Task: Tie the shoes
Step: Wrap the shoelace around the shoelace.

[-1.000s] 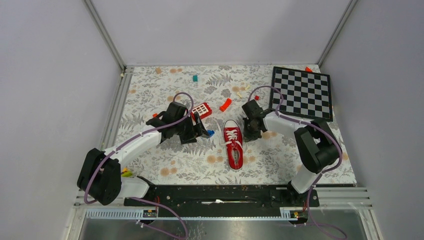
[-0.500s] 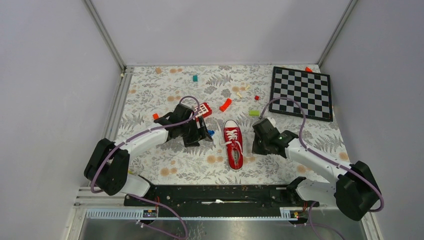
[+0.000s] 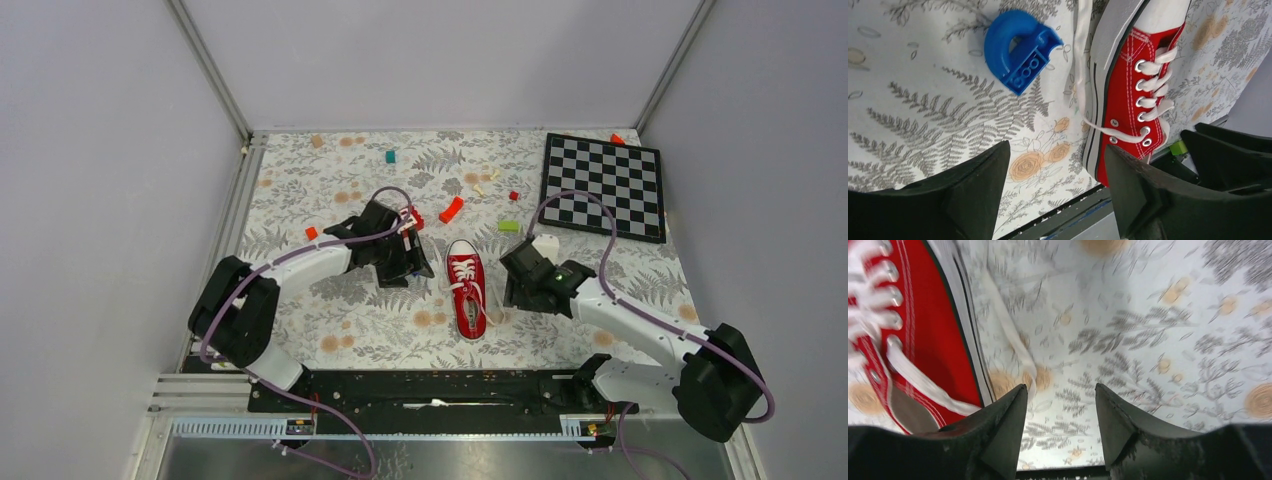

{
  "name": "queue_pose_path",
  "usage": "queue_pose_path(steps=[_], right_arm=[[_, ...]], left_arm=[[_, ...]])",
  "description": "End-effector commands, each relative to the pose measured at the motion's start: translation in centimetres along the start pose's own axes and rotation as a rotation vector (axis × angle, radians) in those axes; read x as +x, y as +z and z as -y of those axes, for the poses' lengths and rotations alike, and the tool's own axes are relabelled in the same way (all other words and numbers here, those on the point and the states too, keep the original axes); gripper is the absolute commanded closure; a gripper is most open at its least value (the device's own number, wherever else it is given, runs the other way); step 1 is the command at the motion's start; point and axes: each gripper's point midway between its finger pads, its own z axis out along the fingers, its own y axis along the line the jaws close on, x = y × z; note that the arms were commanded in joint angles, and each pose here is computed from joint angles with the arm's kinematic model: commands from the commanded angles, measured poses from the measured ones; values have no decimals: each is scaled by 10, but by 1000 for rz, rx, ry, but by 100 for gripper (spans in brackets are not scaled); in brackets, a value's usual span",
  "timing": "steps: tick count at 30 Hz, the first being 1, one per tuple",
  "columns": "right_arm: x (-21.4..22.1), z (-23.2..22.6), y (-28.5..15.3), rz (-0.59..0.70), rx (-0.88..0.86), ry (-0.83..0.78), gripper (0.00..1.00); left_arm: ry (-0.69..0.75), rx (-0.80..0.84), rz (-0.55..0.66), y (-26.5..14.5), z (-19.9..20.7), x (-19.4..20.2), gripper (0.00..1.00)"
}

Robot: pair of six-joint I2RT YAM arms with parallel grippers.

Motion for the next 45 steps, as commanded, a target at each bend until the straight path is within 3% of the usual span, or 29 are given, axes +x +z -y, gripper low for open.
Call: queue_pose_path(steps=[1,8,14,23,28,35,39,45], right_arm=[[-50,19,-9,120,93,35,40],[-66,16,-5,122,50,94,40],[-59,18,-1,104,51,103,40],[-53,21,-1,103,45,110,40],[-54,22,-2,110,45,107,40],[-48,19,6,86,33,74,40],[-45,4,11,48,-34,22,40],[-40,-21,24,-42,-107,-41,40]], left_arm=[[72,-11,38,5,17,-21,30],[95,-14,48,20,33,-32,48],[83,36,50,36,50,-37,51],[85,10,84,57,47,-50,52],[82,-127,138,43,7,-59,52],[-104,-165,234,4,-66,-75,51],[-83,-158,293,-19,-62,-83,50],[-30,-81,278,-18,-16,-70,43]])
